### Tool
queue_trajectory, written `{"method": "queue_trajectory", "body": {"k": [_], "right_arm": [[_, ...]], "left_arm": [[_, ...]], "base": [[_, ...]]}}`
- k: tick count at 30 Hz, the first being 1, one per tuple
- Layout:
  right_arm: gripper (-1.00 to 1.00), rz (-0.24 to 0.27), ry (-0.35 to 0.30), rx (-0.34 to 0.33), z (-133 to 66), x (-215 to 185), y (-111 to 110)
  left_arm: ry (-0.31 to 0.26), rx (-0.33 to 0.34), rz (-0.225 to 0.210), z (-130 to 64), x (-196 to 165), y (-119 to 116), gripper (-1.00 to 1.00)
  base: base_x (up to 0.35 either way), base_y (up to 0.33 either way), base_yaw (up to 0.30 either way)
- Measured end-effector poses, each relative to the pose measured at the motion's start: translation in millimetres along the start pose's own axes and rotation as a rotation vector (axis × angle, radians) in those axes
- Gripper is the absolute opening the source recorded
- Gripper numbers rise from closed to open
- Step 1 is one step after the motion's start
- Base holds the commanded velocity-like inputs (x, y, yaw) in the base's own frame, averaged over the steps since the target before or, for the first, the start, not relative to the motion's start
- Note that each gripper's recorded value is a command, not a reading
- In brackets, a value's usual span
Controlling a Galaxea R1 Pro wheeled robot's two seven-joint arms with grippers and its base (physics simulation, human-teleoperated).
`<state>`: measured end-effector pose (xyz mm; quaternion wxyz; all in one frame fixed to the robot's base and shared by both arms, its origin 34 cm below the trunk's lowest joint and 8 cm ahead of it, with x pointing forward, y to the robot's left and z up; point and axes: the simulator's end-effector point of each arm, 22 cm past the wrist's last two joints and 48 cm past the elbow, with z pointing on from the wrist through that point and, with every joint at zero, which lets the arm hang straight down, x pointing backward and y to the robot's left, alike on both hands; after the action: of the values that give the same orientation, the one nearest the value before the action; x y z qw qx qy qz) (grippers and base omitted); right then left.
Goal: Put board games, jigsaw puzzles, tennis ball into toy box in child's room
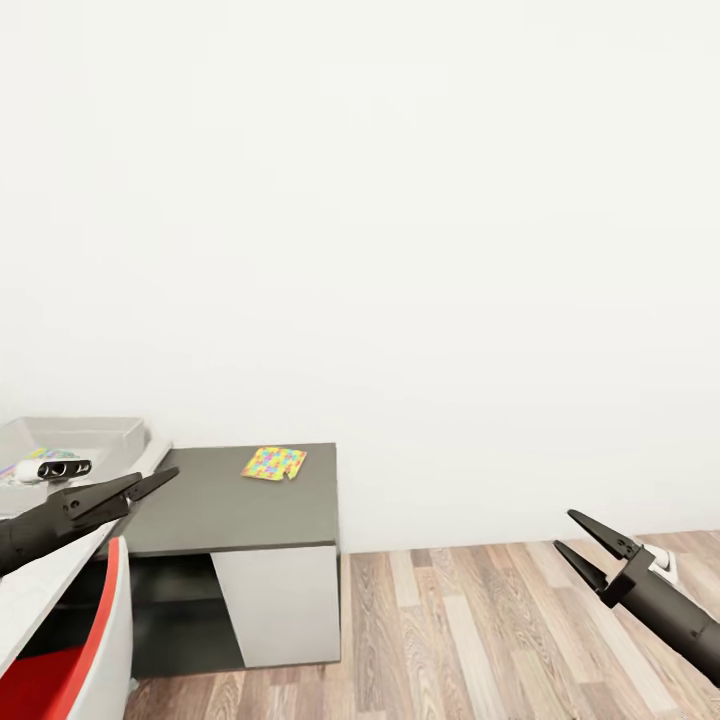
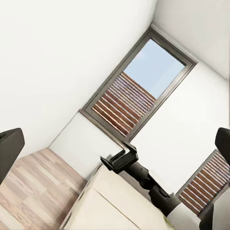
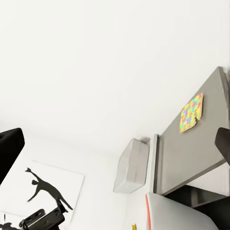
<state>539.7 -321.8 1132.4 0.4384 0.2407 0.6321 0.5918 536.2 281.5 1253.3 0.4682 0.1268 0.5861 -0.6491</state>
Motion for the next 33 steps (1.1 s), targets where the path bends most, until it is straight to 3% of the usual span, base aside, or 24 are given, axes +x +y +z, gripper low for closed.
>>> {"method": "queue_trajectory", "body": {"k": [33], "right_arm": [[1.00, 0.009, 0.002, 0.019, 1.2, 0.6, -9.1]], "left_arm": [[0.002, -0.008, -0.014, -0.3, 2.9, 8.0, 1.00]], "base": [[-0.009, 0.000, -0.257]]}}
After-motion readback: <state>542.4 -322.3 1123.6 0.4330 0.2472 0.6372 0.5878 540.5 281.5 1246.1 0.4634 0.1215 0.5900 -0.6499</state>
